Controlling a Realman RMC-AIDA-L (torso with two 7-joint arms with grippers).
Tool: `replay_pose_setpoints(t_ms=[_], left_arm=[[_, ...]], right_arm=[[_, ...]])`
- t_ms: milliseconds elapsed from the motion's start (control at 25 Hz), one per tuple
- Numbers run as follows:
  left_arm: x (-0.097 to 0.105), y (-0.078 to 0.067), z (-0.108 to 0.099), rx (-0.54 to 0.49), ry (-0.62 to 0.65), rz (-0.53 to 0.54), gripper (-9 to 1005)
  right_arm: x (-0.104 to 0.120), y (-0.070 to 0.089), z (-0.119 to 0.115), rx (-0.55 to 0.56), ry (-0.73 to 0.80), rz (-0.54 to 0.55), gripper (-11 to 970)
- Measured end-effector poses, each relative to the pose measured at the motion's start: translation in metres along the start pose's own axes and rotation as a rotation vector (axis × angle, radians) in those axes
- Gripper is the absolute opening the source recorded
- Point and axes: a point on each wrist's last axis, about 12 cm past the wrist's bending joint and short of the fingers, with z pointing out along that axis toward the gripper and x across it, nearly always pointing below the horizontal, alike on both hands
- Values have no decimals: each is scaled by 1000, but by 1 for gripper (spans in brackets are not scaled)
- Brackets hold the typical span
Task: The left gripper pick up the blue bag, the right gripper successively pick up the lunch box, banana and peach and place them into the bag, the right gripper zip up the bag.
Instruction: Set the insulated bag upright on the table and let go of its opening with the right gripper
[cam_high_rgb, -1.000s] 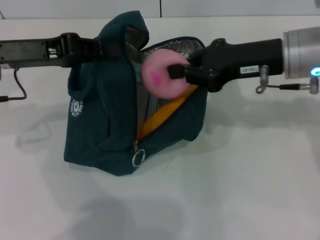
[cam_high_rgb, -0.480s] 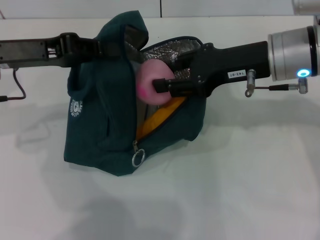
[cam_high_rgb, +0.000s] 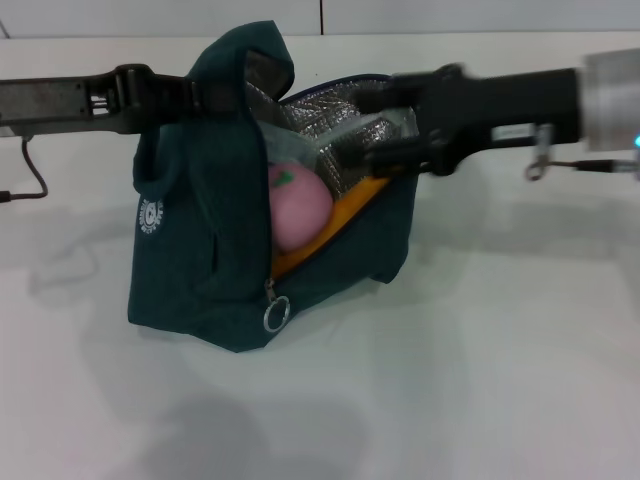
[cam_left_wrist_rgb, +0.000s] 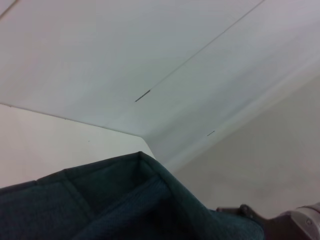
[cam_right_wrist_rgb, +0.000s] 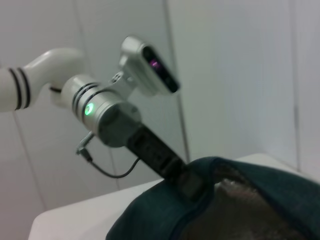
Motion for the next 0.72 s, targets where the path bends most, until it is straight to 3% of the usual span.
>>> replay_pose_setpoints(t_ms=[160, 360, 600, 720], left_arm=[[1, 1, -2, -2, -4, -5, 49], [2, 1, -2, -3, -5, -7, 49], [3, 1, 1, 3, 2, -9, 49], [4, 2, 3, 11, 4, -16, 49]], right_arm=[[9, 3, -39, 84, -88, 118, 731], [45, 11, -77, 118, -198, 364, 718], [102, 9, -92, 123, -326, 744, 717], [116, 5, -90, 114, -394, 857, 716]])
